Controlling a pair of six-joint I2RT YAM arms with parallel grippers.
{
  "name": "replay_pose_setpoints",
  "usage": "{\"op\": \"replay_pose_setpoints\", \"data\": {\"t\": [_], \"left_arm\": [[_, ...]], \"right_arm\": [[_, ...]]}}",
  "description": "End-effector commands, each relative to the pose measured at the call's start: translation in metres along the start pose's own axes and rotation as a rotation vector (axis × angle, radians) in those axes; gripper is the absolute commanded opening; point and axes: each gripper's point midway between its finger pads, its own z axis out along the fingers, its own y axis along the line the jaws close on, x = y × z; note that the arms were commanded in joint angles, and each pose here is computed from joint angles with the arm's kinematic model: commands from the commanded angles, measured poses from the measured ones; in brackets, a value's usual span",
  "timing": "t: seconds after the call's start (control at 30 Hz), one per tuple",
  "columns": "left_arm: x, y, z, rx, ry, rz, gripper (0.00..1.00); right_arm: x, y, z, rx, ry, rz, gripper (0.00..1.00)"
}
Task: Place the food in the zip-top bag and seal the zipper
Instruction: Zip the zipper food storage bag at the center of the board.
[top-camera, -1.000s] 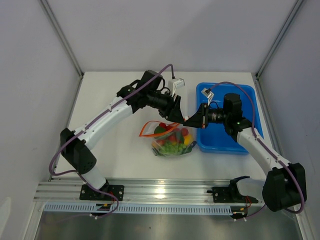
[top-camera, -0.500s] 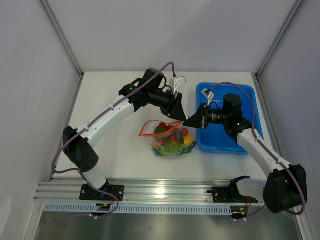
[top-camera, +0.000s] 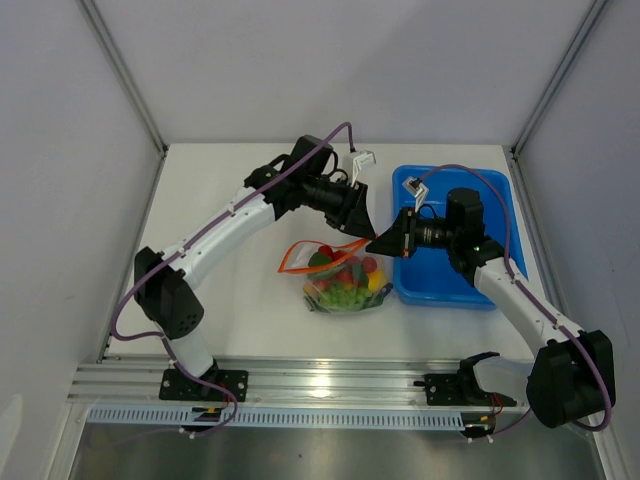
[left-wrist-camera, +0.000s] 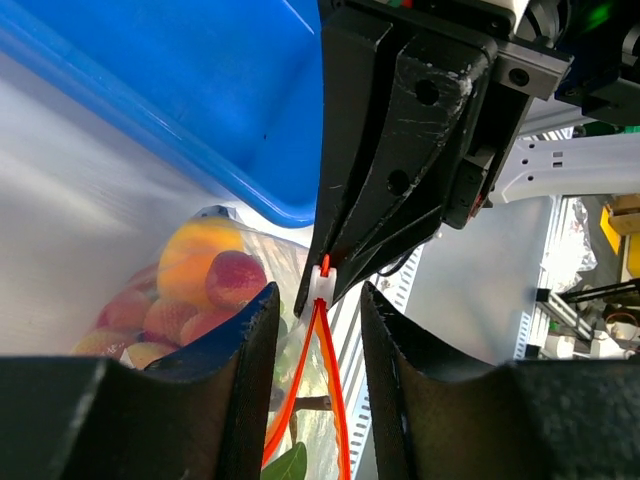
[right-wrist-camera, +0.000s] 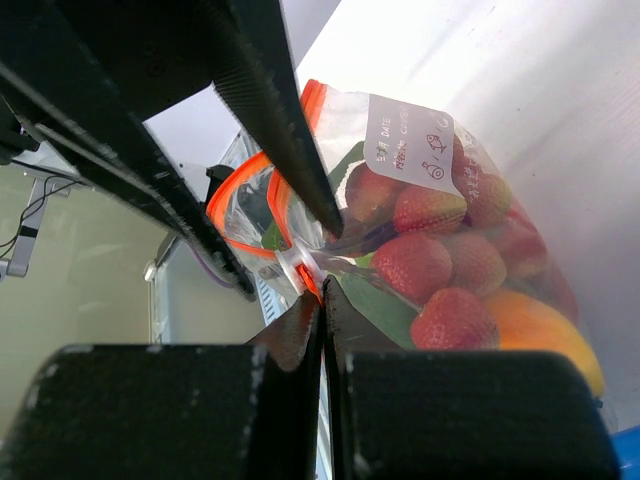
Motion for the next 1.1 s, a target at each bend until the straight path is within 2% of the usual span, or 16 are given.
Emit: {"op": "replay_pose_setpoints", "data": {"t": [0.0, 0.23, 0.57, 1.07], "left_arm": [[-0.018, -0.012, -0.006, 0.038, -0.043, 0.032, 0.37], [-0.015, -0.012, -0.005, 0.042, -0.035, 0.027, 0.29], [-0.011, -0.011, -0.002, 0.051, -0.017, 0.019, 0.01], [0.003, 0.001, -0.005, -0.019, 0.009, 0.041, 0.01]], "right_arm": [[-0.007, 0.011, -0.003, -0.014, -0.024, -0.034, 0.00], [-0.006, 0.011, -0.002, -0.015, -0.020, -0.031, 0.00], [-0.004, 0.008, 0.000, -0.004, -0.021, -0.006, 0.00], [-0.007, -0.002, -0.001, 0.062, -0.055, 0.038, 0.00]]}}
